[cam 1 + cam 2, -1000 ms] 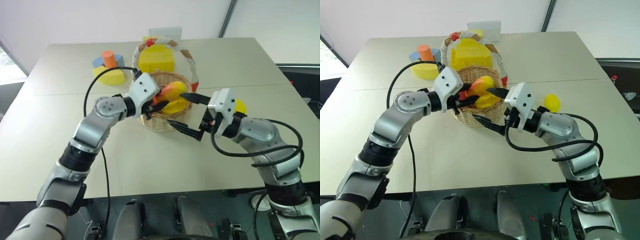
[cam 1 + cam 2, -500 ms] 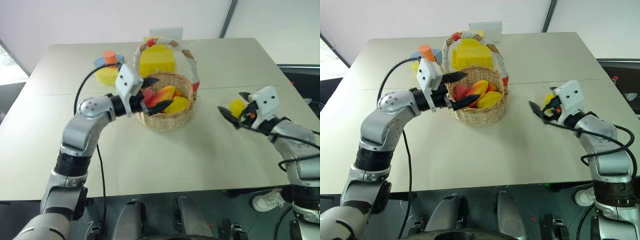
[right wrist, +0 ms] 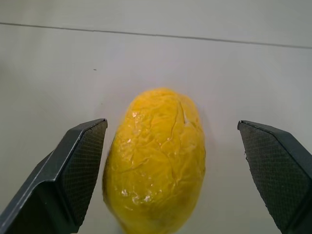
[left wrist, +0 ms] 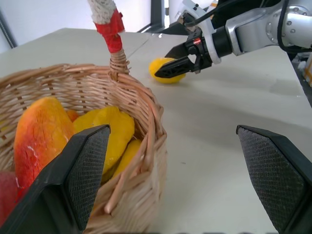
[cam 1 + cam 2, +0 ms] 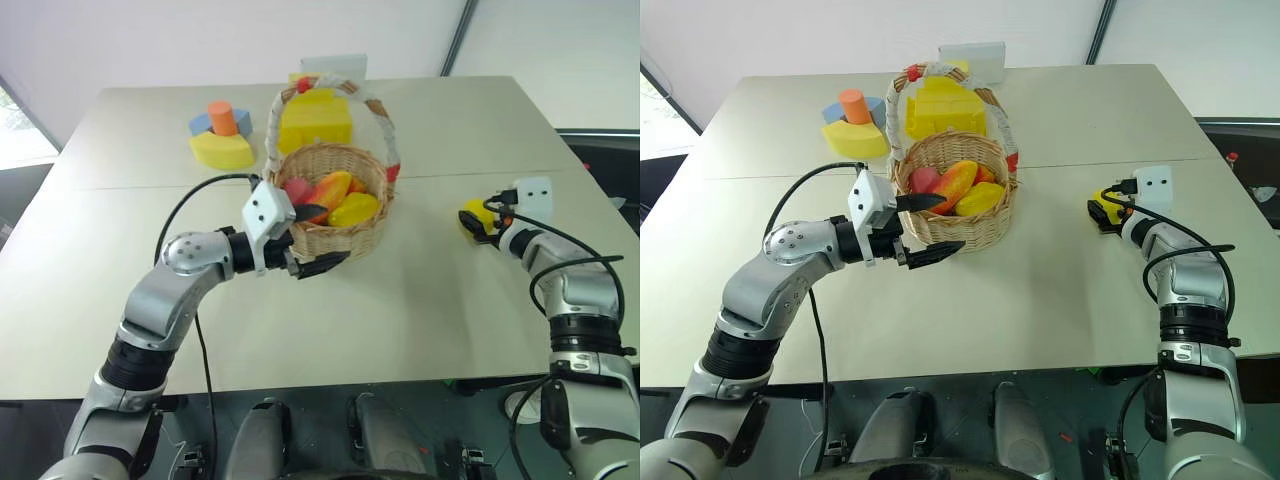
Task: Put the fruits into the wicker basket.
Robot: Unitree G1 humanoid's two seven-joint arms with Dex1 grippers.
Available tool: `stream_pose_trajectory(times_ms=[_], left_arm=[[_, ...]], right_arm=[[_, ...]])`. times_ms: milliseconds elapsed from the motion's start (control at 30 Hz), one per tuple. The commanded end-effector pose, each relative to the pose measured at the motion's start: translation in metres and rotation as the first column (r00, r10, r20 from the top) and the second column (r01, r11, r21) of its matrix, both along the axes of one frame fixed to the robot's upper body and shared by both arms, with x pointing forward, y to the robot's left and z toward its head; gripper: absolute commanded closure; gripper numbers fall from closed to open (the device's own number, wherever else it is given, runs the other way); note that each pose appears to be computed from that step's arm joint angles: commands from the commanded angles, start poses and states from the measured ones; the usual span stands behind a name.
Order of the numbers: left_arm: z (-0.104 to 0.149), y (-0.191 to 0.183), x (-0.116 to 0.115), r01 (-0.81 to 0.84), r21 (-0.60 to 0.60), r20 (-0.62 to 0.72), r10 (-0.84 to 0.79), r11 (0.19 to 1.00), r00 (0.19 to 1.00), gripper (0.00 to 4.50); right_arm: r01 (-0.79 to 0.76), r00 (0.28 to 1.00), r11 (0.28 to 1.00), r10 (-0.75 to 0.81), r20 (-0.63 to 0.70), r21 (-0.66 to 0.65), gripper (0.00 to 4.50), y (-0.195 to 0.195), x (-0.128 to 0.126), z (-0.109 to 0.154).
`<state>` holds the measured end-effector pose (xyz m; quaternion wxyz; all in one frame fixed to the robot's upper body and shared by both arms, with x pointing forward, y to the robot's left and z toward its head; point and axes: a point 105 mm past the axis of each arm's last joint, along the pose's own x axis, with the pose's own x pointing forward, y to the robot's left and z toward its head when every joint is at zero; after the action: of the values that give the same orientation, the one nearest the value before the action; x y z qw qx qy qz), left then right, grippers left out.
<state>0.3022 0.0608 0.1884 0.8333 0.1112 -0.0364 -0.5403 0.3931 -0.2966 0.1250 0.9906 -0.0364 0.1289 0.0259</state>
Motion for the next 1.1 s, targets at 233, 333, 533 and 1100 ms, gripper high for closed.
stream_pose_trajectory(times_ms=[233,333,533,1100], left_arm=[[0.009,0.014,0.000,-0.044,-0.009,0.046,0.044,0.999,0.998,0.00],[0.011,0.037,0.004,-0.119,-0.046,0.031,0.120,0.992,0.992,0.00],[0.000,0.091,0.006,-0.262,-0.004,0.003,0.262,0.965,0.965,0.00],[0.007,0.087,0.001,-0.304,-0.065,0.040,0.307,0.950,0.951,0.00]], right_arm=[[-0.073,0.991,0.994,0.081,0.110,-0.076,2.70,0.014,-0.001,0.036],[-0.226,0.948,0.953,0.263,0.180,-0.203,2.70,0.044,-0.016,0.064],[-0.740,0.553,0.597,0.802,0.227,-0.308,2.70,0.159,-0.096,0.104],[-0.634,0.663,0.712,0.701,0.261,-0.302,0.93,0.251,-0.026,0.108]])
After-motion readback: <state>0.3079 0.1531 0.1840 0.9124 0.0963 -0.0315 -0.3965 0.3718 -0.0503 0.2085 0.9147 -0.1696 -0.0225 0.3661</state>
